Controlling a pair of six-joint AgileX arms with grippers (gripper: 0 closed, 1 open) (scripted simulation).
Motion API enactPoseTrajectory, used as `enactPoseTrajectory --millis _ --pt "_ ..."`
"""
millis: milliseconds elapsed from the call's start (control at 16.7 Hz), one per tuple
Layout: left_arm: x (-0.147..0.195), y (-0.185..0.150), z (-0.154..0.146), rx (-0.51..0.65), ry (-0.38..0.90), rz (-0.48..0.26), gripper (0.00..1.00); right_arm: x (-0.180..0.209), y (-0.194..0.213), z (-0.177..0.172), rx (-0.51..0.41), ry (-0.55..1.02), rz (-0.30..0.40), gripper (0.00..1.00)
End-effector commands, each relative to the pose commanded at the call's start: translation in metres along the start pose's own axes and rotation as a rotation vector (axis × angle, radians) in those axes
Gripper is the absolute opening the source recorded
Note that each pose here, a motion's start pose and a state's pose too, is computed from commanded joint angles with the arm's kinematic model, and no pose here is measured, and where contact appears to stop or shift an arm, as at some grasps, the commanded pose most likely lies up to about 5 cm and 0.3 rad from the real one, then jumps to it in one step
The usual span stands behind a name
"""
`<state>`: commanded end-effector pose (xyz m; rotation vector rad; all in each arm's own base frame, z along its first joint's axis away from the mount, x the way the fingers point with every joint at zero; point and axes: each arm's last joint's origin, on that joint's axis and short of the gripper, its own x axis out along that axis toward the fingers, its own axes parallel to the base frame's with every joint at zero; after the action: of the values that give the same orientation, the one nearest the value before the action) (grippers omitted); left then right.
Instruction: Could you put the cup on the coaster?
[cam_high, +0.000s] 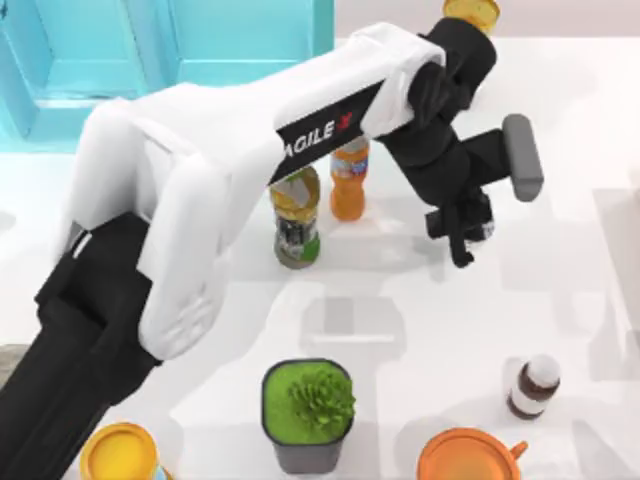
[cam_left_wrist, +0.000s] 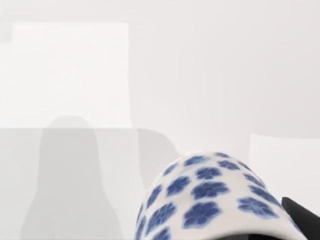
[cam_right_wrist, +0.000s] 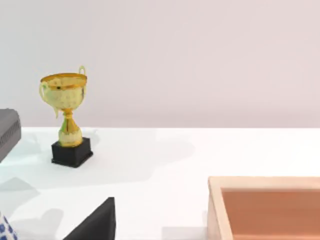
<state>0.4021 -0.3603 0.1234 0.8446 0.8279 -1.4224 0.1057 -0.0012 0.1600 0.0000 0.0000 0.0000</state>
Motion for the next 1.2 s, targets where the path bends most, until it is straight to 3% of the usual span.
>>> enactPoseTrajectory --millis 360,660,960,1200 --pt "-0.002 -0.003 0.003 -0.002 0.001 -0.002 0.00 0.000 0.000 0.000 0.000 0.000 0.000 1.00" --pt "-0.052 -0.034 0.016 -0.107 0.021 -0.010 0.00 0.000 0.000 0.000 0.000 0.000 0.000 1.00" --pt "-0.137 -0.079 -0.005 -0.347 0.061 0.031 0.00 0.000 0.000 0.000 0.000 0.000 0.000 1.00" --pt "-0.193 -0.105 -0.067 -0.643 0.110 0.124 0.00 0.000 0.000 0.000 0.000 0.000 0.000 1.00"
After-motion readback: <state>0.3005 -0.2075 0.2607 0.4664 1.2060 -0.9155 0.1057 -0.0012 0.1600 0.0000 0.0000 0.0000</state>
